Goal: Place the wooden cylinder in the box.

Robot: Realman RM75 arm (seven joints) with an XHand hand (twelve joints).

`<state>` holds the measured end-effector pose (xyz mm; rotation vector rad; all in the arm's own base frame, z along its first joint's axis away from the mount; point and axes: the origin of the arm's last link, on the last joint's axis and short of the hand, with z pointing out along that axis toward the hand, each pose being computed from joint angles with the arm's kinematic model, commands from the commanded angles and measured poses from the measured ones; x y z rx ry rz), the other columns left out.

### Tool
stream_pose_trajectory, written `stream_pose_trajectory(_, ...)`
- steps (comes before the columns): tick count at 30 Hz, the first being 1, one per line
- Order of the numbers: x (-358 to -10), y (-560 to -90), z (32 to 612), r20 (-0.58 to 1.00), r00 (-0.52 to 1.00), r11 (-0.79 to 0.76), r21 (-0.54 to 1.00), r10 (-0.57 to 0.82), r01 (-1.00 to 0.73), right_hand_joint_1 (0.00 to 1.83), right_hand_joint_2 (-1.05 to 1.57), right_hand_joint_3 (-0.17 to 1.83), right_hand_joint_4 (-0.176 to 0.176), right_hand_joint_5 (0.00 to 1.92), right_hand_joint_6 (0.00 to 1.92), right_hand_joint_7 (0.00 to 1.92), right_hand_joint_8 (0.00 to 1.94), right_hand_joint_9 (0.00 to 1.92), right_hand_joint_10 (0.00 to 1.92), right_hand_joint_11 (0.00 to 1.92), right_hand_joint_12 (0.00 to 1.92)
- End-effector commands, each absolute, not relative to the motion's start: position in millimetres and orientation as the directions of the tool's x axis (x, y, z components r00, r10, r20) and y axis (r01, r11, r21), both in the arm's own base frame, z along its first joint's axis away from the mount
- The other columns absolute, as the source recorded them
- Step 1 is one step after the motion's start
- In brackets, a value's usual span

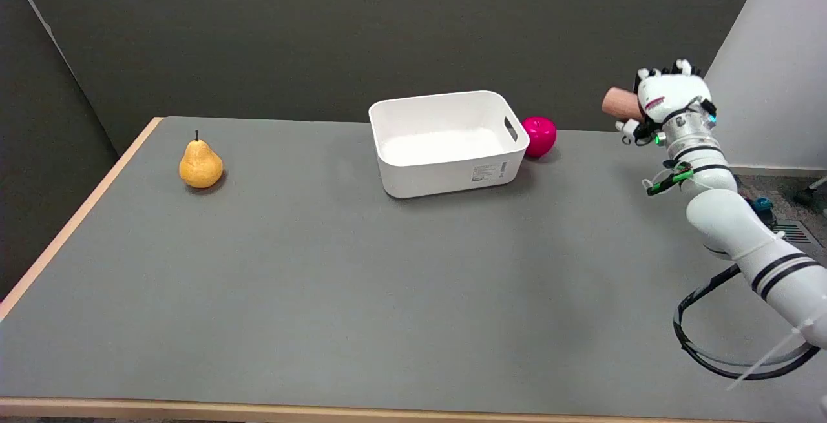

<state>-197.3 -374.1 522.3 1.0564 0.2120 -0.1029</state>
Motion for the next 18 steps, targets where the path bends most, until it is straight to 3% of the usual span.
stream_pose_trajectory(1, -117.7, -356.2, 424.5, -0.365, 0.856, 0.299, 0.917, 0.367, 0.263, 1.00, 1.43, 0.11, -0.175, 0.39, 1.85, 0.38, 1.94, 0.58, 1.92, 0.00, 1.92)
stream_pose_trajectory(3, -116.6, -361.2, 409.5, -0.353, 0.851, 0.258, 0.928, 0.389, 0.267, 0.93, 1.23, 0.30, -0.066, 0.56, 1.66, 0.11, 1.94, 0.62, 1.92, 0.00, 1.92)
stream_pose_trajectory(4, -115.9, -363.8, 404.3, -0.348, 0.850, 0.245, 0.932, 0.395, 0.268, 0.92, 1.20, 0.33, -0.051, 0.58, 1.64, 0.08, 1.94, 0.62, 1.92, 0.00, 1.92)
stream_pose_trajectory(12, -118.2, -406.9, 347.4, -0.269, 0.871, 0.096, 0.963, 0.412, 0.252, 0.91, 1.21, 0.33, -0.040, 0.57, 1.65, 0.05, 1.94, 0.65, 1.92, 0.00, 1.92)
stream_pose_trajectory(18, -151.5, -443.4, 319.5, -0.197, 0.932, 0.022, 0.980, 0.306, 0.200, 0.90, 1.21, 0.33, -0.035, 0.57, 1.66, 0.05, 1.94, 0.64, 1.92, 0.00, 1.92)
